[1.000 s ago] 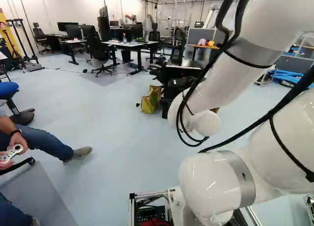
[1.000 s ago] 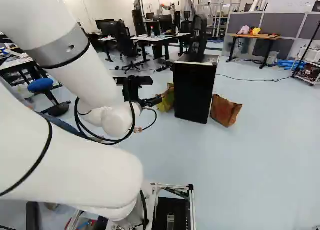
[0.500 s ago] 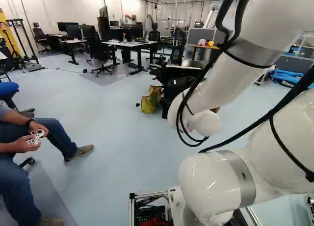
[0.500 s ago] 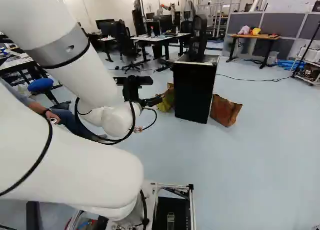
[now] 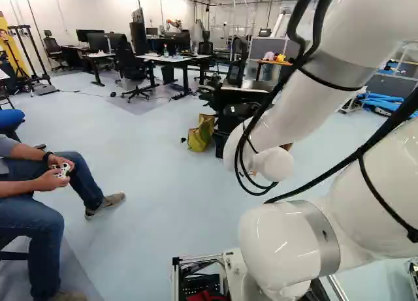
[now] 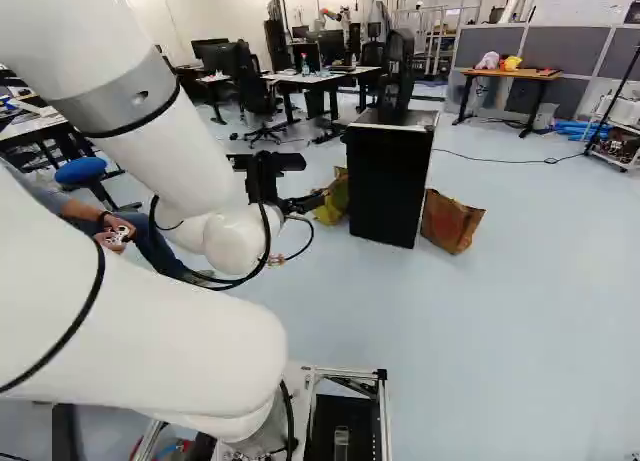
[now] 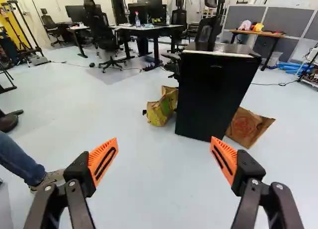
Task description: Grab a drink from the fridge
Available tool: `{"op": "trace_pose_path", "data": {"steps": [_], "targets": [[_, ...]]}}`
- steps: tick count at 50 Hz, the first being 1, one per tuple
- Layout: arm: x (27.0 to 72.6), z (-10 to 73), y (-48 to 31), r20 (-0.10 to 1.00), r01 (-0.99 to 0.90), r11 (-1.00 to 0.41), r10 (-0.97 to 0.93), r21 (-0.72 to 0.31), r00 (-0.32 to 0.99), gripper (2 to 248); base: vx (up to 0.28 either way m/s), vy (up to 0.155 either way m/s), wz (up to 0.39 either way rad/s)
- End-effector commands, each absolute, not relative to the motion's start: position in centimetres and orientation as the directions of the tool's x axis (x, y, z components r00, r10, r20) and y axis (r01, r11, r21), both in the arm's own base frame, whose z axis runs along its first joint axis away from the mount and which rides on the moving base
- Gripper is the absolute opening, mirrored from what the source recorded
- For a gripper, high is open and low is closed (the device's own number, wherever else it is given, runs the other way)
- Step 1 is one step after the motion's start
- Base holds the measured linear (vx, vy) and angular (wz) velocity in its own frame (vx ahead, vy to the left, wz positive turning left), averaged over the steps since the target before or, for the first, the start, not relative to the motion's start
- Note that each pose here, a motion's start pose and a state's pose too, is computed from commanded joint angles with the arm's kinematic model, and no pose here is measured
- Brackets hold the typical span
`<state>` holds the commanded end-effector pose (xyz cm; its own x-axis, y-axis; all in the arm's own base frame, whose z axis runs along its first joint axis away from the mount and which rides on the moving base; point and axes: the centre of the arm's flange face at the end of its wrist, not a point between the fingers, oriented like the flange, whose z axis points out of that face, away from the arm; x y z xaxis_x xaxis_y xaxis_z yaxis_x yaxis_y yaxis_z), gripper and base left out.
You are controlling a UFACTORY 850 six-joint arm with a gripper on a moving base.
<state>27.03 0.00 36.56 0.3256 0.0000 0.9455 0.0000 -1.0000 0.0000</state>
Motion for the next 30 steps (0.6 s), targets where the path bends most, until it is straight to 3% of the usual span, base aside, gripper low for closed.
{"op": "trace_pose_path", "data": {"steps": [30], "targets": [[27.03,36.56,0.0,0.946,0.0,-1.0,0.0,0.0,0.326,247,0.043,0.0,-0.004]]}}
